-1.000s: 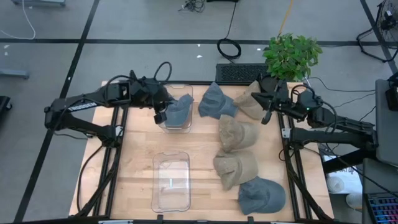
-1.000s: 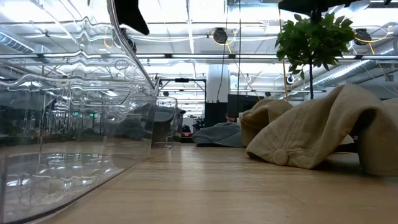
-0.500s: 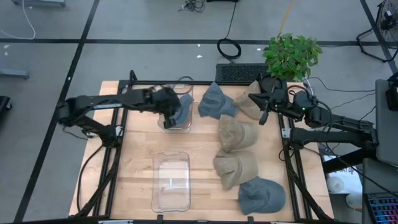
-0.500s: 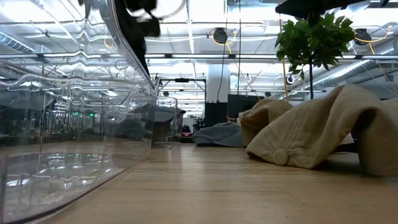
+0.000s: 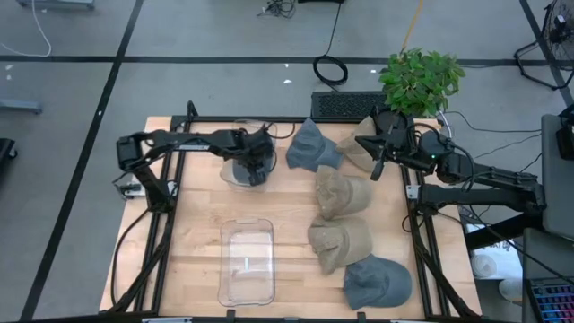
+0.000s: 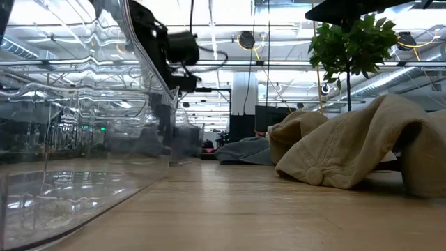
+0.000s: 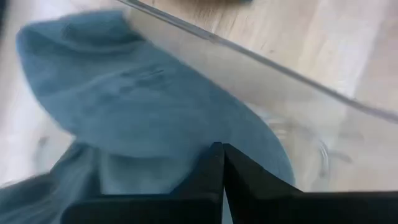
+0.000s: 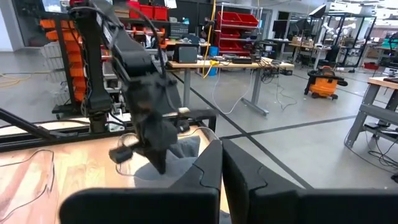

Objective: Stack caps by color
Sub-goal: Put the top right blue cap into the top transparent bin, then stack the top blue cap on the blue cap in the top transparent bin

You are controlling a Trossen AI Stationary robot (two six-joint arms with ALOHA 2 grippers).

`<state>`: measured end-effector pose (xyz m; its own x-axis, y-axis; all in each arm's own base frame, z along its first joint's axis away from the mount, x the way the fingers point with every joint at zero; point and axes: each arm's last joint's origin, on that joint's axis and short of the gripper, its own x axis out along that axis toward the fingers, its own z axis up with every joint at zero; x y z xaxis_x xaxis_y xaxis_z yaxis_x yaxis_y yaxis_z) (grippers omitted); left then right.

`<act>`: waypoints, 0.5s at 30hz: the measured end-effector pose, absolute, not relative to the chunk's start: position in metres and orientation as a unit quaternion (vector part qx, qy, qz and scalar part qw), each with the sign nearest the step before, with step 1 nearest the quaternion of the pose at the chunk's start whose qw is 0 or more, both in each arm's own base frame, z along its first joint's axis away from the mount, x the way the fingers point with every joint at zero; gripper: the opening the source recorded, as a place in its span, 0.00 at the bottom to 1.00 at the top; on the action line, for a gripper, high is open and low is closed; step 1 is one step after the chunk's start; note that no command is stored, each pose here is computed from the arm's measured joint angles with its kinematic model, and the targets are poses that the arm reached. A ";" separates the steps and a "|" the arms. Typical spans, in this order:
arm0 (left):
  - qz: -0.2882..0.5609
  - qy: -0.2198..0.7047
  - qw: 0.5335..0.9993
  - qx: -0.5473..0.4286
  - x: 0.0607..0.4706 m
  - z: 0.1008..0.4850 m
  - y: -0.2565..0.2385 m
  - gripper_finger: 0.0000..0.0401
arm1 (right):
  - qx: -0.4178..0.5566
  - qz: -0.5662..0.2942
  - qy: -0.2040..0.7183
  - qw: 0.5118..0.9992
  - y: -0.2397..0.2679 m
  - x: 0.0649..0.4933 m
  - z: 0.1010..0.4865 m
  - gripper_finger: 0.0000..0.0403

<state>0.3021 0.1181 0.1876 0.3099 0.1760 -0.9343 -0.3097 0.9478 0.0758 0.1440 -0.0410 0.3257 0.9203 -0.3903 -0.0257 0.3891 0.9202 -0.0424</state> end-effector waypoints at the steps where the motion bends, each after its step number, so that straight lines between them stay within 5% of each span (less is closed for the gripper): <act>1: 0.148 0.567 0.807 -0.065 0.305 0.183 0.119 0.02 | -0.018 -0.199 0.017 0.980 -0.041 0.144 0.326 0.00; 8: 0.153 0.557 0.814 -0.060 0.305 0.187 0.119 0.01 | -0.018 -0.199 0.017 0.980 -0.041 0.144 0.326 0.00; 15: 0.172 0.477 0.861 -0.038 0.285 0.244 0.111 0.04 | -0.017 -0.199 0.017 0.980 -0.041 0.144 0.326 0.00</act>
<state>0.2845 0.1112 0.2444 0.4849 0.2602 -0.8349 -0.3323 0.9379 0.0993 0.1439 -0.0410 0.3257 0.9204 -0.3902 -0.0256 0.3891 0.9203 -0.0399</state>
